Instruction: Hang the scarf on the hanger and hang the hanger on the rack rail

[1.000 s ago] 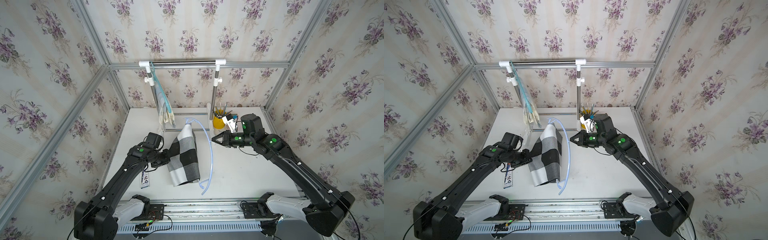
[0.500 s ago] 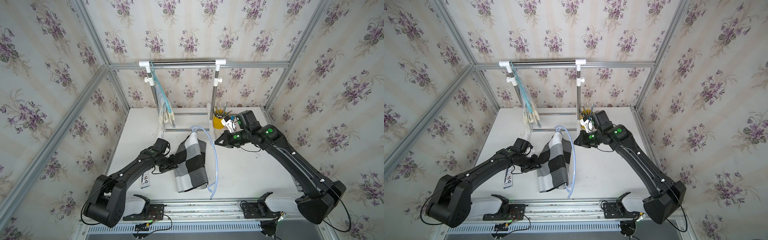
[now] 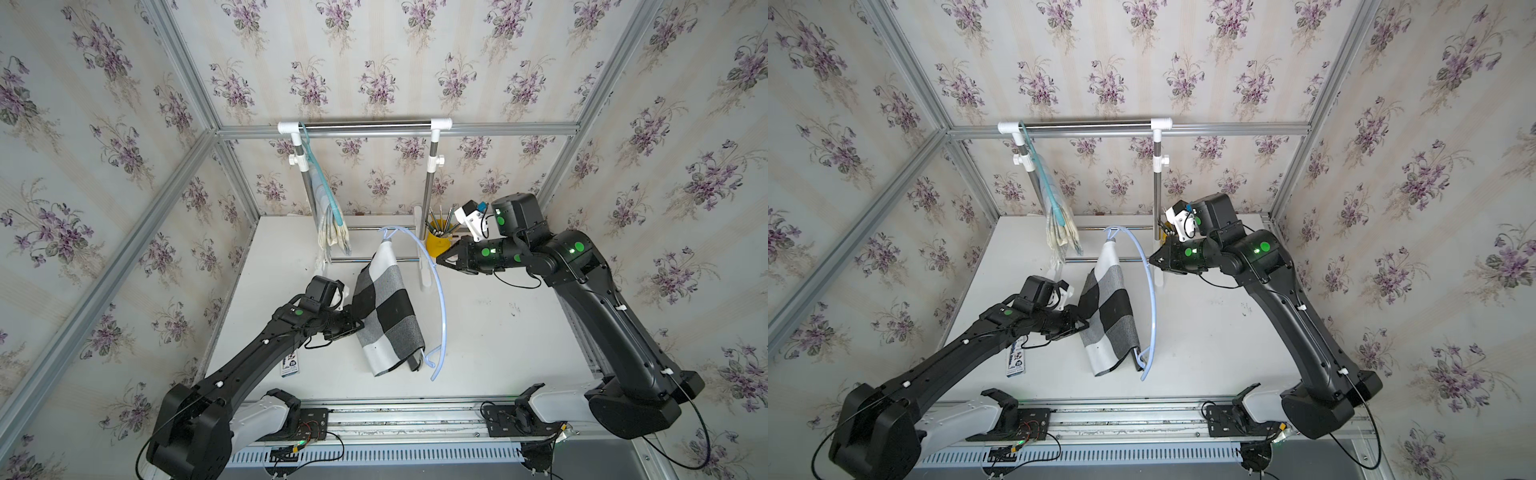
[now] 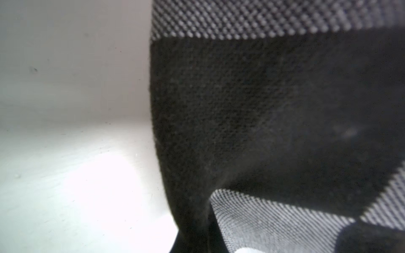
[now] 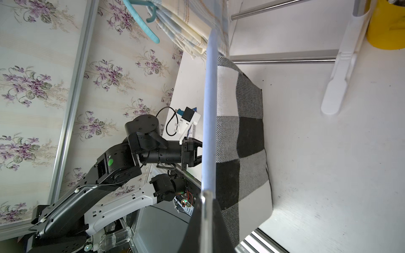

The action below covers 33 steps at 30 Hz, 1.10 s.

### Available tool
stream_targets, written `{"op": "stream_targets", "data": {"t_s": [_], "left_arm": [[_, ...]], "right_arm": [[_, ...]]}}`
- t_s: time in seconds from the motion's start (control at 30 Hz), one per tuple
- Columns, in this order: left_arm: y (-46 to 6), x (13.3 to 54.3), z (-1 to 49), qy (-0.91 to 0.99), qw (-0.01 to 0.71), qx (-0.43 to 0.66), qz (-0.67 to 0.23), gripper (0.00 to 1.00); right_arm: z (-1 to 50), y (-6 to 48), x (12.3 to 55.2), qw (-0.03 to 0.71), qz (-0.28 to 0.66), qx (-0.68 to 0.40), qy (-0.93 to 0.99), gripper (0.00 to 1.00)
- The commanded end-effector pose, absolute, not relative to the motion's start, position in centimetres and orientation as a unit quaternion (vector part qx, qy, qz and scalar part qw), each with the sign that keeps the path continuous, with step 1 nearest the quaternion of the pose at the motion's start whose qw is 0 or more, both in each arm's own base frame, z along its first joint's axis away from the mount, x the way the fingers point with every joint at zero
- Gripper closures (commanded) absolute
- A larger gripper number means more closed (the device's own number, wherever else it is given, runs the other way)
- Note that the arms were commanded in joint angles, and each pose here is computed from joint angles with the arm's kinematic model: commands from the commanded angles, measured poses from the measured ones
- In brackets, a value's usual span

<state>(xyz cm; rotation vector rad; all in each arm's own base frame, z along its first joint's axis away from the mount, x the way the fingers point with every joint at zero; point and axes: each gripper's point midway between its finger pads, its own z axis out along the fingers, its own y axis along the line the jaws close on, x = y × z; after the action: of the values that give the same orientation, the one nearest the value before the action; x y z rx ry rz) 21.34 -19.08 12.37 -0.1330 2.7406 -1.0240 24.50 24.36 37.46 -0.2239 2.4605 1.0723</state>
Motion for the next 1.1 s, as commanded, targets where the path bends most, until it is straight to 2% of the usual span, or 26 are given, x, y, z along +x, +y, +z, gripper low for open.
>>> {"op": "stream_targets", "data": {"t_s": [0.0,0.1,0.37,0.73,1.07], "left_arm": [[-18.6,20.1,13.3,0.931,0.1,-0.052,-0.347,1.0],[-18.4,19.8,13.5,0.93,0.106,-0.049,-0.349,1.0],[-19.7,20.0,8.6,0.944,0.071,-0.052,-0.319,1.0],[-21.1,20.1,7.8,0.944,0.076,-0.048,-0.319,1.0],[-22.9,19.3,5.8,0.951,0.052,-0.034,-0.302,1.0]], "right_arm": [[39.8,24.5,24.9,0.259,0.402,-0.096,0.873,1.0],[40.4,24.6,24.6,0.258,0.409,-0.097,0.87,1.0],[40.2,24.4,24.8,0.269,0.394,-0.099,0.873,1.0],[37.8,24.7,25.4,0.257,0.382,-0.098,0.882,1.0],[38.1,24.8,26.1,0.269,0.38,-0.1,0.879,1.0]]}}
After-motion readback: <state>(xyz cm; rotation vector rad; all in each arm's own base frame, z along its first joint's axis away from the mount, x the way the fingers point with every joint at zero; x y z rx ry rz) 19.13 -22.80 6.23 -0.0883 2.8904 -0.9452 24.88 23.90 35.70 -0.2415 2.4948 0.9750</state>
